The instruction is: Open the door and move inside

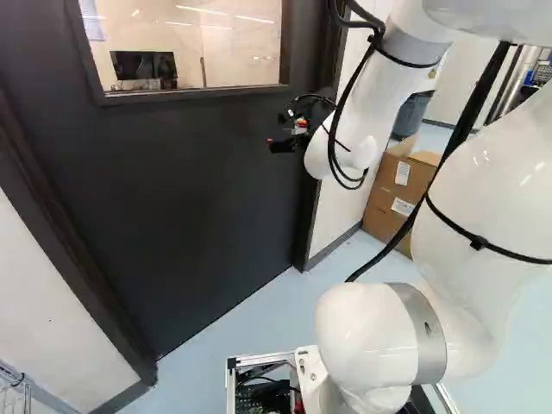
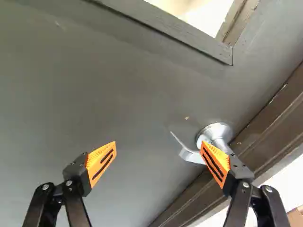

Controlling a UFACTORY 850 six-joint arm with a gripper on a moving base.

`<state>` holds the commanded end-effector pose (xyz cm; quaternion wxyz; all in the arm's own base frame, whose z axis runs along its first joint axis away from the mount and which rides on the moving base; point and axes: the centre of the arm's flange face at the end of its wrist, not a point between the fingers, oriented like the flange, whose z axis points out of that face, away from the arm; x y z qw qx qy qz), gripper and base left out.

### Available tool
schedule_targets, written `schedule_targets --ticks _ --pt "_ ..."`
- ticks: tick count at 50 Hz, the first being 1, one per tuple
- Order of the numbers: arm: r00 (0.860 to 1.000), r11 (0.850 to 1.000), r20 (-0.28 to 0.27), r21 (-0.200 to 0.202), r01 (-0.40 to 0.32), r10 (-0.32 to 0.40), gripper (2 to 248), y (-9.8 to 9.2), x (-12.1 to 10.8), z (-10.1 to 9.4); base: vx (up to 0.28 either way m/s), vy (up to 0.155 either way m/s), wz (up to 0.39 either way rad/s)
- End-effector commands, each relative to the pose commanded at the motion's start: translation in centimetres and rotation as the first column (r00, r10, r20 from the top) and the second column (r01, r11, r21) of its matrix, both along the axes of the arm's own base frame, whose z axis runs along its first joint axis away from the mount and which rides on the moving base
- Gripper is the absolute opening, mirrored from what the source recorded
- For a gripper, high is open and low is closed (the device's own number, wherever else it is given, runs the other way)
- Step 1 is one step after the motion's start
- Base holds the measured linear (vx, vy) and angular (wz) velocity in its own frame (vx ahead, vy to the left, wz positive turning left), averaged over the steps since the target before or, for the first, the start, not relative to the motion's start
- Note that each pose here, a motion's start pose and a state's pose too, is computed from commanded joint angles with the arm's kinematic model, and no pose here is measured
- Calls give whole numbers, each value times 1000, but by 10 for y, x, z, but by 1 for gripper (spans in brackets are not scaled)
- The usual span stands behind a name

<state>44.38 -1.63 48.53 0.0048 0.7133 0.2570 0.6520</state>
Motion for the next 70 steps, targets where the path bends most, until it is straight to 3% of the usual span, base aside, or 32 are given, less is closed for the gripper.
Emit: schedule_targets --ticks 34,70 --pt "1000 1000 5 -1 3 -3 247 -6 40 2 0 0 0" --pt "998 1000 -70 9 6 -5 247 -9 48 -36 0 0 0"
